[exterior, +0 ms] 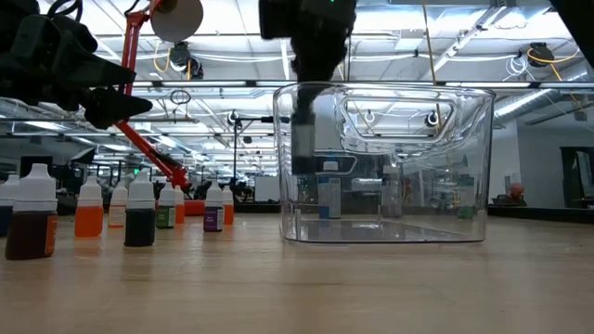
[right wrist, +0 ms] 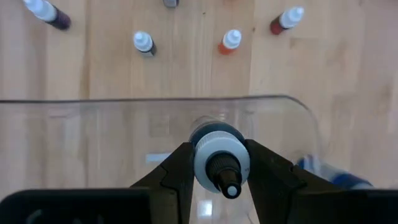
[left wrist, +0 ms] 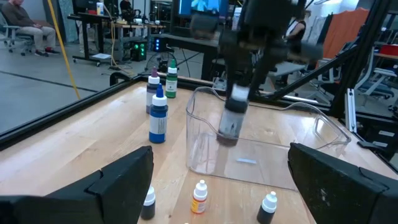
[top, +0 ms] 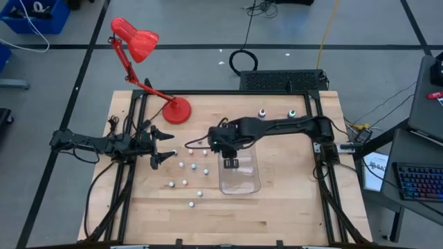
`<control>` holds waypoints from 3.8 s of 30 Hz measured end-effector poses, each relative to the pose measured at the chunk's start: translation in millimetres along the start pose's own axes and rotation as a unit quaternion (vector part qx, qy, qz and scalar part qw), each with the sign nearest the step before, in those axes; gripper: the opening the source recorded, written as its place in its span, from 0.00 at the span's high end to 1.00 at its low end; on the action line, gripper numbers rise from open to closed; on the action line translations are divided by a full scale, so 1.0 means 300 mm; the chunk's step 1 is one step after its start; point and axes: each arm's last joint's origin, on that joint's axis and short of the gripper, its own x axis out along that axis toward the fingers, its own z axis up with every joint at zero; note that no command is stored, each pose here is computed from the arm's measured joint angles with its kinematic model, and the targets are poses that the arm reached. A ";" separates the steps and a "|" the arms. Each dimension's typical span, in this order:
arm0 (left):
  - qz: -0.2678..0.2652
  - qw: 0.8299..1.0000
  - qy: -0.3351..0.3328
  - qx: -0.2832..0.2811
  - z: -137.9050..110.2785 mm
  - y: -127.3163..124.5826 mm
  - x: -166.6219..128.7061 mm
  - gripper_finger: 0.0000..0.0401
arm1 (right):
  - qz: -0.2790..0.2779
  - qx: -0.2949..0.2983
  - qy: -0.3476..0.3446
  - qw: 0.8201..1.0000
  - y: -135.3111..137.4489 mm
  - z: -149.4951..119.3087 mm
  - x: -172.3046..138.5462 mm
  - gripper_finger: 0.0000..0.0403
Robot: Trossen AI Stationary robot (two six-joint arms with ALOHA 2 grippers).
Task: Pick & Place food coloring
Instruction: Put the black food coloring bottle into the transparent container, then put the green food coloring bottle into the transparent container
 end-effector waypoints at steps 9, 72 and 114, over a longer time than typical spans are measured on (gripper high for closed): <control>0.000 1.000 0.000 0.000 0.000 0.000 0.000 0.09 | -0.002 0.008 0.004 1.000 -0.037 -0.028 0.127 0.73; 0.000 1.000 0.000 0.000 0.000 0.000 0.000 0.09 | -0.200 0.466 0.056 0.860 -0.461 -0.886 -0.222 0.37; 0.000 1.000 0.000 0.000 0.000 0.000 0.000 0.09 | -0.170 0.479 0.052 0.860 -0.500 -0.948 -0.064 0.37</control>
